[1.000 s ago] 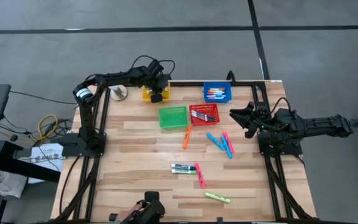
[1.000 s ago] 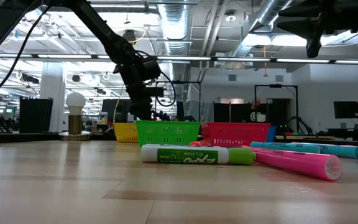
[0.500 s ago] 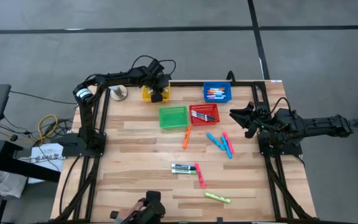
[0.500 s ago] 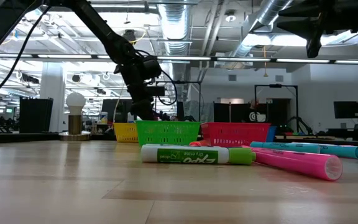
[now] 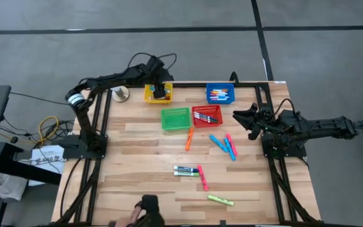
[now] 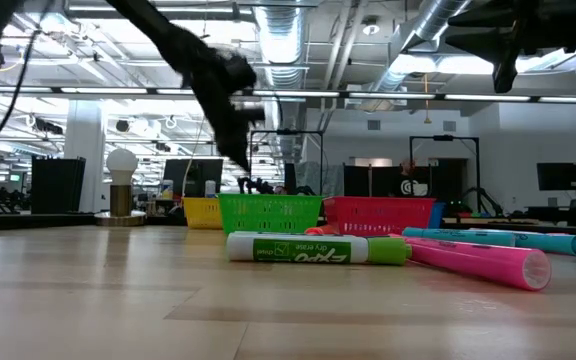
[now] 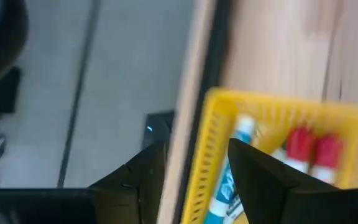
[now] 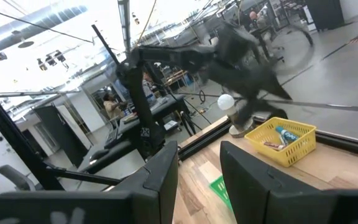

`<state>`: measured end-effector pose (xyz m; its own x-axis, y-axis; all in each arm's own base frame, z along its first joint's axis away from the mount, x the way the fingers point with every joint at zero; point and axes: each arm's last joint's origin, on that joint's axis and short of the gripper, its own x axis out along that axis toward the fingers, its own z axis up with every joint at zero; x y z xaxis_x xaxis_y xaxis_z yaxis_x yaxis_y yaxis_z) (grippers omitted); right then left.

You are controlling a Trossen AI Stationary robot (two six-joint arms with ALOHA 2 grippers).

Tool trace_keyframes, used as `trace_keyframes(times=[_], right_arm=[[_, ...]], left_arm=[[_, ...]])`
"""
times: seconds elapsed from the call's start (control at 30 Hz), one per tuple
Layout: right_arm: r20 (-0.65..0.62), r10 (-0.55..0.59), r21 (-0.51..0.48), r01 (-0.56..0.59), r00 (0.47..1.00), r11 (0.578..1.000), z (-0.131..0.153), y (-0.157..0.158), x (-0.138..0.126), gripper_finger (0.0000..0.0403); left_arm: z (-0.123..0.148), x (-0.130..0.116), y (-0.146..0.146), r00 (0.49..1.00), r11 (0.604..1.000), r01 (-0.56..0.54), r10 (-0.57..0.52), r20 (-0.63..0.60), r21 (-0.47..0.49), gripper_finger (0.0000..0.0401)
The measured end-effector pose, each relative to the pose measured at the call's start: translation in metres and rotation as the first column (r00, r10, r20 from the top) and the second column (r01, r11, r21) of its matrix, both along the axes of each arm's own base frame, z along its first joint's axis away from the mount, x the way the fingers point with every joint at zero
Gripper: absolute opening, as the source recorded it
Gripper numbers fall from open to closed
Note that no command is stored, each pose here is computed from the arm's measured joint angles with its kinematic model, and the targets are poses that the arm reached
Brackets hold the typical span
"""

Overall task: Pick & Place Markers
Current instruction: Put the blue marker pen into the yellow bin

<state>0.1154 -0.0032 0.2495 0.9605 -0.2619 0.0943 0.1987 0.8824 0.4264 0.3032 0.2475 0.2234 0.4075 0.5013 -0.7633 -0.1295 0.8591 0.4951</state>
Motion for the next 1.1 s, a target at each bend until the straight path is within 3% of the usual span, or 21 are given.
trace_keyframes(times=[0.07, 0.17, 0.33, 0.5, 0.6, 0.73, 0.93, 1.1], right_arm=[[0.0, 0.0, 0.0, 0.0, 1.0, 1.0, 0.0, 0.0, 0.0, 0.0111], [0.0, 0.0, 0.0, 0.0, 1.0, 1.0, 0.0, 0.0, 0.0, 0.0111], [0.0, 0.0, 0.0, 0.0, 1.0, 1.0, 0.0, 0.0, 0.0, 0.0111], [0.0, 0.001, 0.0, -0.001, 1.0, 1.0, 0.0, 0.0, 0.0, 0.0111], [0.0, 0.001, 0.0, -0.001, 1.0, 1.0, 0.0, 0.0, 0.0, 0.0111], [0.0, 0.001, 0.0, -0.001, 1.0, 1.0, 0.0, 0.0, 0.0, 0.0111], [-0.002, 0.001, -0.001, -0.001, 1.0, 1.0, 0.0, 0.0, 0.0, 0.0111], [-0.03, 0.002, -0.002, -0.002, 1.0, 1.0, -0.003, 0.0, 0.0, 0.0111]], left_arm=[[0.026, -0.003, -0.012, 0.99, 0.998, -0.063, 0.065, 0.123, -0.019, 0.0175], [0.064, -0.009, -0.037, 0.932, 0.987, -0.092, 0.133, 0.336, -0.136, 0.0172], [0.105, -0.022, -0.088, 0.817, 0.928, 0.042, 0.181, 0.547, -0.37, 0.0172], [0.125, -0.026, -0.143, 0.755, 0.861, 0.184, 0.185, 0.629, -0.475, 0.0172], [0.124, -0.021, -0.177, 0.746, 0.816, 0.273, 0.155, 0.648, -0.51, 0.0172], [0.114, -0.008, -0.222, 0.777, 0.773, 0.356, 0.067, 0.625, -0.525, 0.0172], [0.08, 0.019, -0.282, 0.839, 0.764, 0.372, -0.034, 0.543, -0.527, 0.0172], [0.041, 0.038, -0.311, 0.891, 0.759, 0.355, -0.098, 0.443, -0.545, 0.0172]])
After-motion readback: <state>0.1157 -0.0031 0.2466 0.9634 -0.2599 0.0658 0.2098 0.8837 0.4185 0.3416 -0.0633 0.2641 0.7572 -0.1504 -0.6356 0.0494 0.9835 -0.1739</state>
